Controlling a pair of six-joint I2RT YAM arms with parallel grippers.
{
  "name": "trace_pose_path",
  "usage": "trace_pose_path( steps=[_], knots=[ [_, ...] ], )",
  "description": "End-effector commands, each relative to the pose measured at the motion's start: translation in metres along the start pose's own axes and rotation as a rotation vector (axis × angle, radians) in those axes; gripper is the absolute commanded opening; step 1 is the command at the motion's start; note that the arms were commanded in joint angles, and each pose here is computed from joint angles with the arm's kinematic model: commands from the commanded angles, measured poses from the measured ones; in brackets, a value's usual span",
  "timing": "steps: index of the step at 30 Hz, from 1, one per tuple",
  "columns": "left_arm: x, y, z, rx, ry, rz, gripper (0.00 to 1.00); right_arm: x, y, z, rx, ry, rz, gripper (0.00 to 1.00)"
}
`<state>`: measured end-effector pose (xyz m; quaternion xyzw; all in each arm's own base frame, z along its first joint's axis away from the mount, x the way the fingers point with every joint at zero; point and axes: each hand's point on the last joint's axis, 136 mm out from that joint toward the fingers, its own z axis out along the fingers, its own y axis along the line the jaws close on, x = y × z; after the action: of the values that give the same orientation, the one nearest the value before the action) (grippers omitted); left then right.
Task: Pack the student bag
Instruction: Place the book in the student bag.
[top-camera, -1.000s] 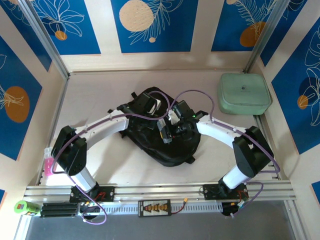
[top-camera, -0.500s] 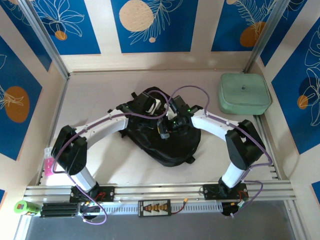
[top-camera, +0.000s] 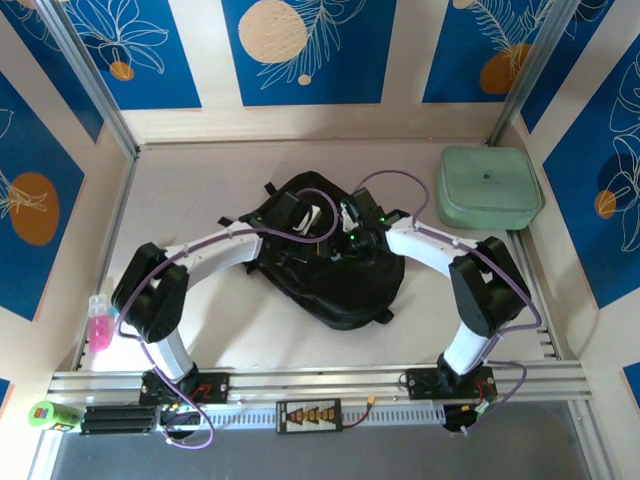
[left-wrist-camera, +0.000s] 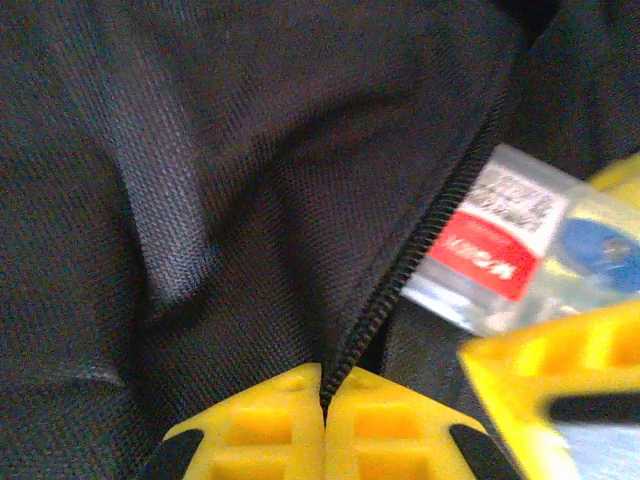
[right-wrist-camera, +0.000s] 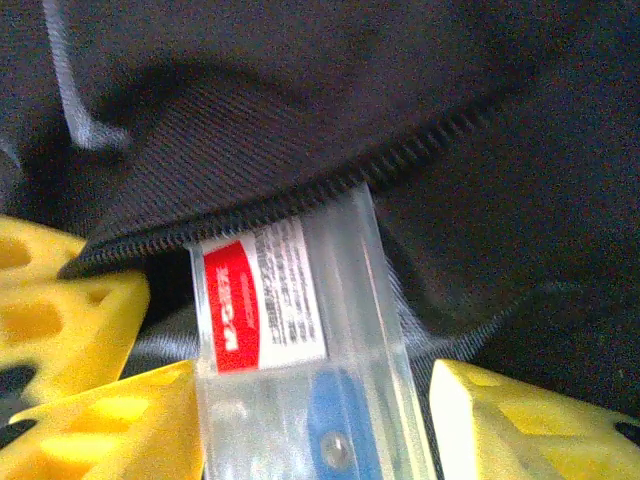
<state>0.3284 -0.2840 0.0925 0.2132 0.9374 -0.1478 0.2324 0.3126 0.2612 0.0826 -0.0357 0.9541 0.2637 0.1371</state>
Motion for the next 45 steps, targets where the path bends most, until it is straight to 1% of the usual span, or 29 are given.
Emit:
trace_pose_path(
  steps=[1,6,10,13,16,20,21,24,29,33,39,45],
  knots=[
    [0.008,0.007,0.012,0.004,0.028,-0.036,0.0,-0.004,0.013,-0.019,-0.1,-0.057,0.022,0.61],
    [0.008,0.01,0.015,0.002,0.032,-0.047,0.0,0.006,0.013,-0.036,-0.184,-0.063,0.082,0.64],
    [0.005,0.009,0.014,0.012,0.027,-0.048,0.0,0.019,0.005,-0.038,-0.172,-0.045,0.121,0.62],
    [0.003,0.008,0.012,0.016,0.022,-0.047,0.0,0.026,-0.004,-0.035,-0.132,-0.025,0.146,0.53],
    [0.002,0.006,0.01,0.025,0.02,-0.046,0.0,0.027,-0.006,-0.031,-0.127,-0.018,0.151,0.45],
    [-0.003,0.003,0.003,0.033,0.012,-0.039,0.0,0.02,0.003,-0.025,-0.153,-0.017,0.122,0.32],
    [-0.005,0.002,-0.001,0.034,0.009,-0.033,0.0,0.018,0.007,-0.023,-0.164,-0.019,0.112,0.27],
    [-0.013,-0.001,-0.014,0.039,-0.004,-0.018,0.0,0.006,0.018,-0.017,-0.201,-0.036,0.088,0.21],
    [-0.02,-0.007,-0.028,0.064,-0.025,-0.022,0.0,-0.014,0.032,-0.003,-0.274,-0.083,0.086,0.17],
    [-0.021,-0.003,-0.032,0.051,-0.039,-0.035,0.0,-0.026,0.042,0.001,-0.336,-0.126,0.099,0.16],
    [-0.02,-0.004,-0.032,0.056,-0.033,-0.044,0.0,-0.031,0.039,-0.001,-0.332,-0.169,0.103,0.14],
    [-0.022,-0.013,-0.03,0.107,-0.029,-0.058,0.0,-0.03,0.042,0.014,-0.363,-0.135,0.123,0.12]
  ],
)
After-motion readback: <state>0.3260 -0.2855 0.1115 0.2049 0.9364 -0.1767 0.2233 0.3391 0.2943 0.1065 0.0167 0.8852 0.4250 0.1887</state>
